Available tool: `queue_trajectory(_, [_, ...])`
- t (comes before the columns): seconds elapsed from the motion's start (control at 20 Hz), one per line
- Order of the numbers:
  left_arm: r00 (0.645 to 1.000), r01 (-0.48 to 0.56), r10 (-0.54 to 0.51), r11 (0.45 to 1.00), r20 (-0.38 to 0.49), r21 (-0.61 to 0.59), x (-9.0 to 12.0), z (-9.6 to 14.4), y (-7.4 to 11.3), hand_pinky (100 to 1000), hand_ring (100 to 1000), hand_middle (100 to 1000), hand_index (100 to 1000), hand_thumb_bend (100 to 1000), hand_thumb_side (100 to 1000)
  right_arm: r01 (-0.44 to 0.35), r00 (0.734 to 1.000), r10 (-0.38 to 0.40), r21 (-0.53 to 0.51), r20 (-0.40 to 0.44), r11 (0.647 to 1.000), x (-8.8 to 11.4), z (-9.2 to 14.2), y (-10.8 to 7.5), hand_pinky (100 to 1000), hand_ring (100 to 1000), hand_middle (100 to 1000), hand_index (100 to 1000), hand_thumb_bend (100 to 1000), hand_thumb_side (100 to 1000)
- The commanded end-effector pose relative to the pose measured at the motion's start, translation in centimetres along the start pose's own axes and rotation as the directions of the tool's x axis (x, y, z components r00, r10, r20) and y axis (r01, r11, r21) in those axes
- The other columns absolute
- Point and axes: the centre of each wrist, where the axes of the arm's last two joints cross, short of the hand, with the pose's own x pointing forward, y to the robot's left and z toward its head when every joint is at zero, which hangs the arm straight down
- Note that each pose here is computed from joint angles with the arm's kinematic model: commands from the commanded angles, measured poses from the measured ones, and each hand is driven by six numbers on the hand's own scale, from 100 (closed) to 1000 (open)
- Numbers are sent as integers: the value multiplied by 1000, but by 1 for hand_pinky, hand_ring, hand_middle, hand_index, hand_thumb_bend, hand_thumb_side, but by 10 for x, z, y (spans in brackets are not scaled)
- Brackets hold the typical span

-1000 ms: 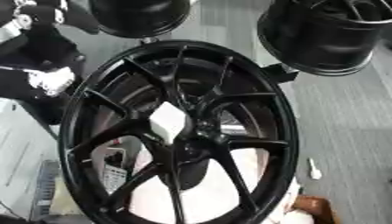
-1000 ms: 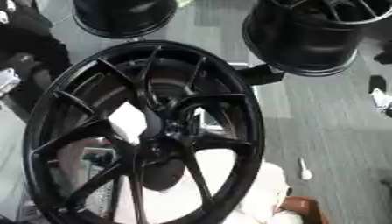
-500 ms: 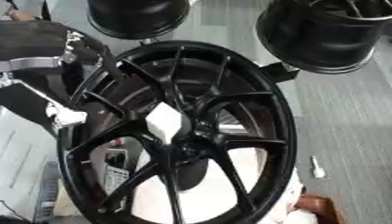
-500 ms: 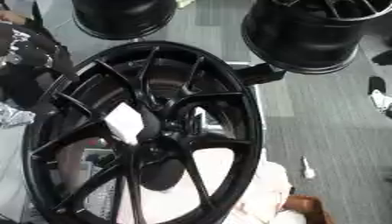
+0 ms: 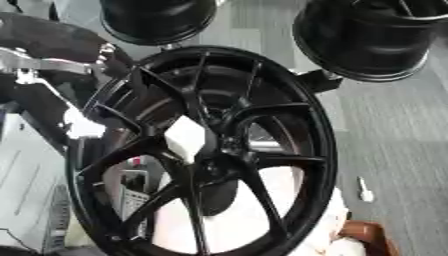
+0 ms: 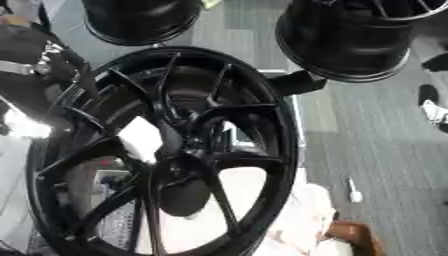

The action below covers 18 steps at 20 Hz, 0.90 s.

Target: Pull the pin out of the wheel hub.

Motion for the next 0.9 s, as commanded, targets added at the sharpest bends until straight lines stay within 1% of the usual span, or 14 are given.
queue_trajectory(0.05, [1000,6,-6,1000,-4,-25,-9,-6,7,846,770,717,831,240,646,-49,999,49,-5,14,999,0,-3,-14,885,754,659,751,100,237])
queue_trajectory(0.25, [1000,-21,22,997,12,-72,-22,-24,10,854,780,730,841,253,661,-46,999,46,-4,15,999,0,-4,-14,885,753,658,750,100,236])
queue_trajectory(0.3, [999,-28,29,996,15,-83,-26,-28,9,857,785,737,846,261,683,-46,999,46,-4,16,999,0,-4,-14,885,753,658,750,100,235])
queue_trajectory(0.6, [998,-46,52,991,44,-128,-35,-45,-2,866,799,754,860,291,720,-43,999,43,-5,18,999,0,-5,-14,885,753,657,750,100,233])
queue_trajectory(0.9, [994,-55,69,987,89,-151,-35,-52,-10,873,811,769,878,348,684,-35,999,35,-7,21,999,0,-6,-14,885,751,655,749,100,231])
